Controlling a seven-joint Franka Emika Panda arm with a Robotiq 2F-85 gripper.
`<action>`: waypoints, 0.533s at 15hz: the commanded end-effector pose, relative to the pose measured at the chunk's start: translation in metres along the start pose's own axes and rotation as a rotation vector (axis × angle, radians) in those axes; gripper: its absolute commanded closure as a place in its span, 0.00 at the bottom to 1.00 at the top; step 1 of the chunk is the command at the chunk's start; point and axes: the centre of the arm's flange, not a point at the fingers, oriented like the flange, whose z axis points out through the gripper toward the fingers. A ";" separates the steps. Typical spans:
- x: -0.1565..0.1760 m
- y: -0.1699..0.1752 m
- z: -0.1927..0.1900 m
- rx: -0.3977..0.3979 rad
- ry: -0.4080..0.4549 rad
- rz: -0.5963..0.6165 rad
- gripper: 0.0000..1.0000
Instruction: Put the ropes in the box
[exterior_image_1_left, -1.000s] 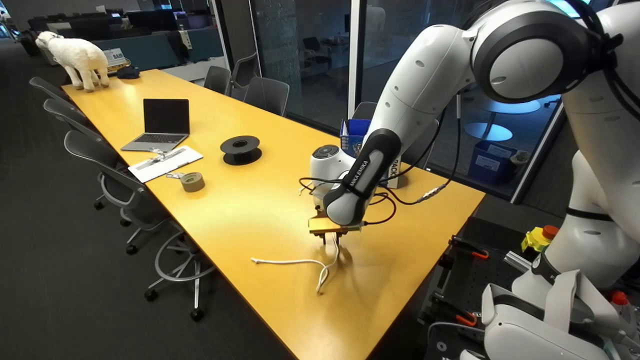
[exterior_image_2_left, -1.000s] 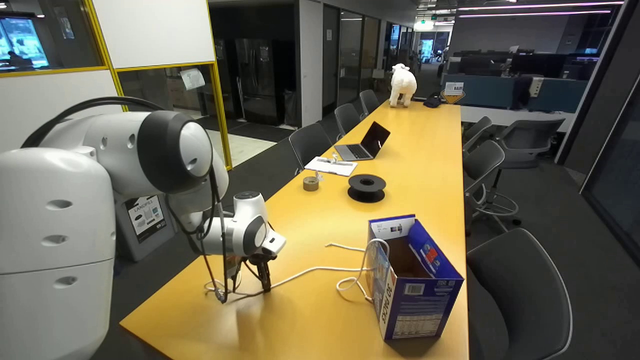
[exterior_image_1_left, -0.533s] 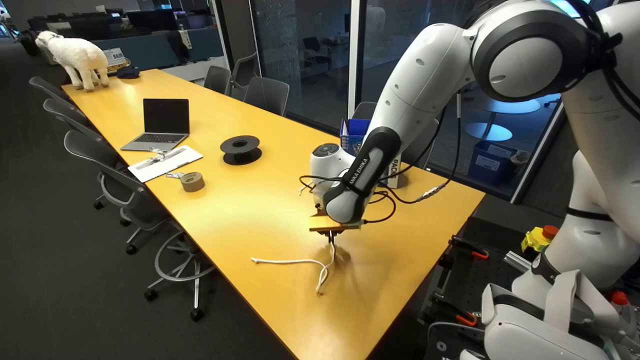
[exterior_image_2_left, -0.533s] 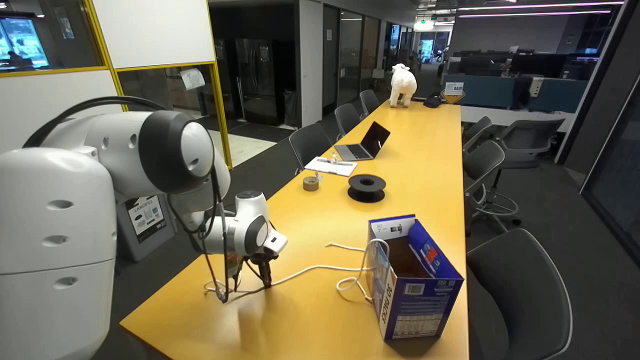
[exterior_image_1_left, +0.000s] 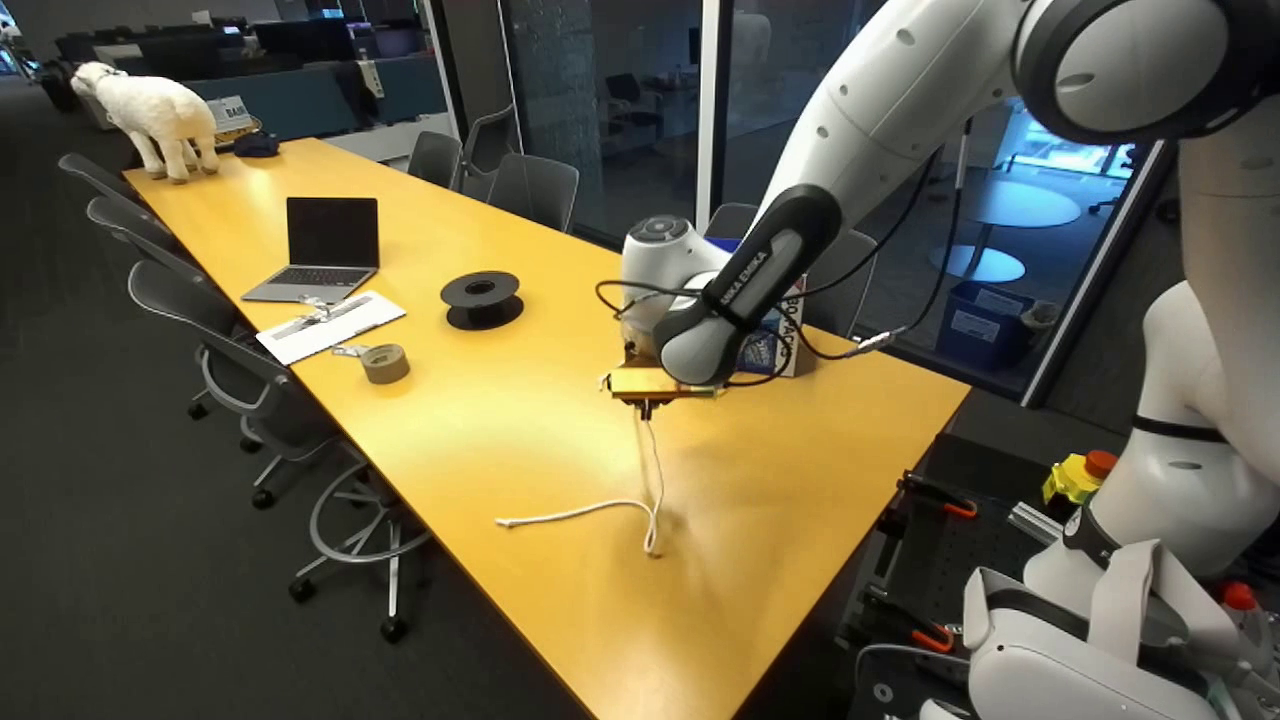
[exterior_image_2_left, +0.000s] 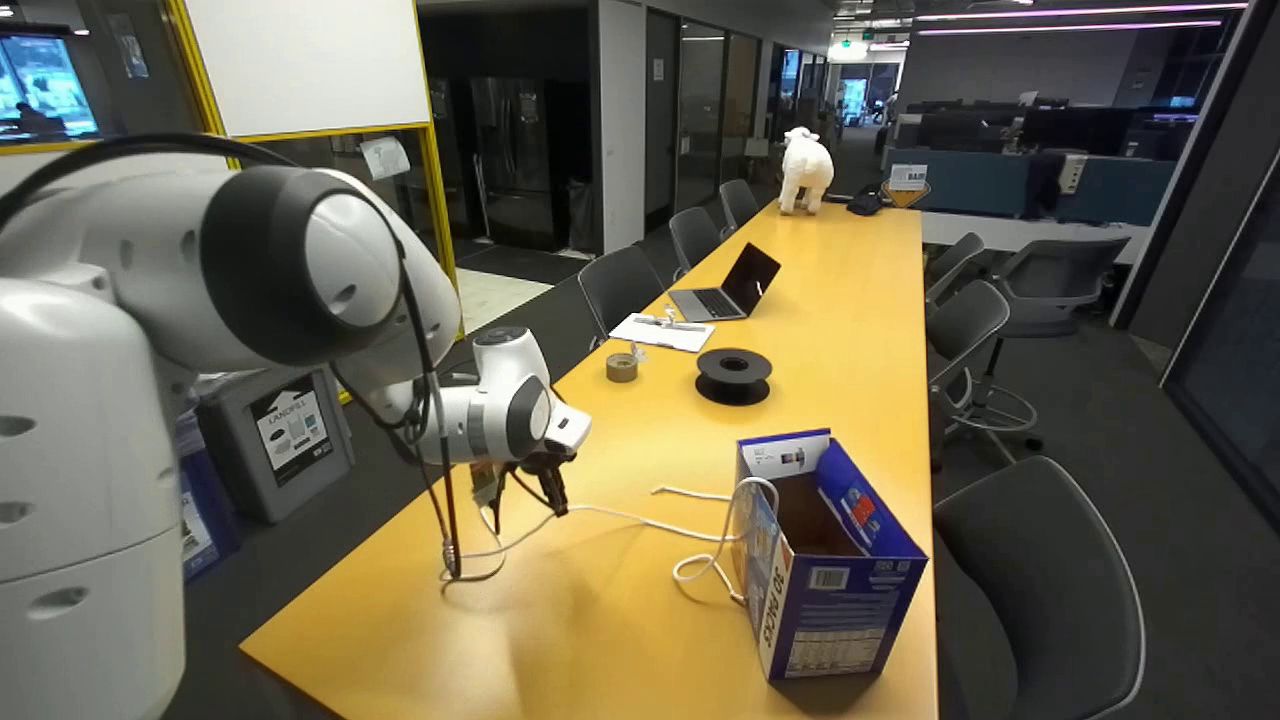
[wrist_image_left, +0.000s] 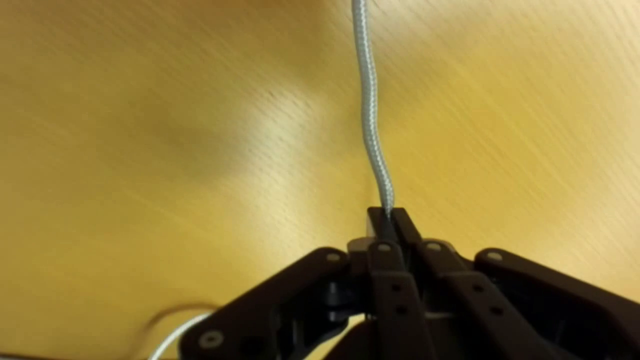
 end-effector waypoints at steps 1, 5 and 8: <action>0.024 0.005 -0.096 0.091 0.148 0.039 0.95; 0.076 0.006 -0.193 0.176 0.329 0.161 0.94; 0.119 0.014 -0.267 0.214 0.440 0.291 0.95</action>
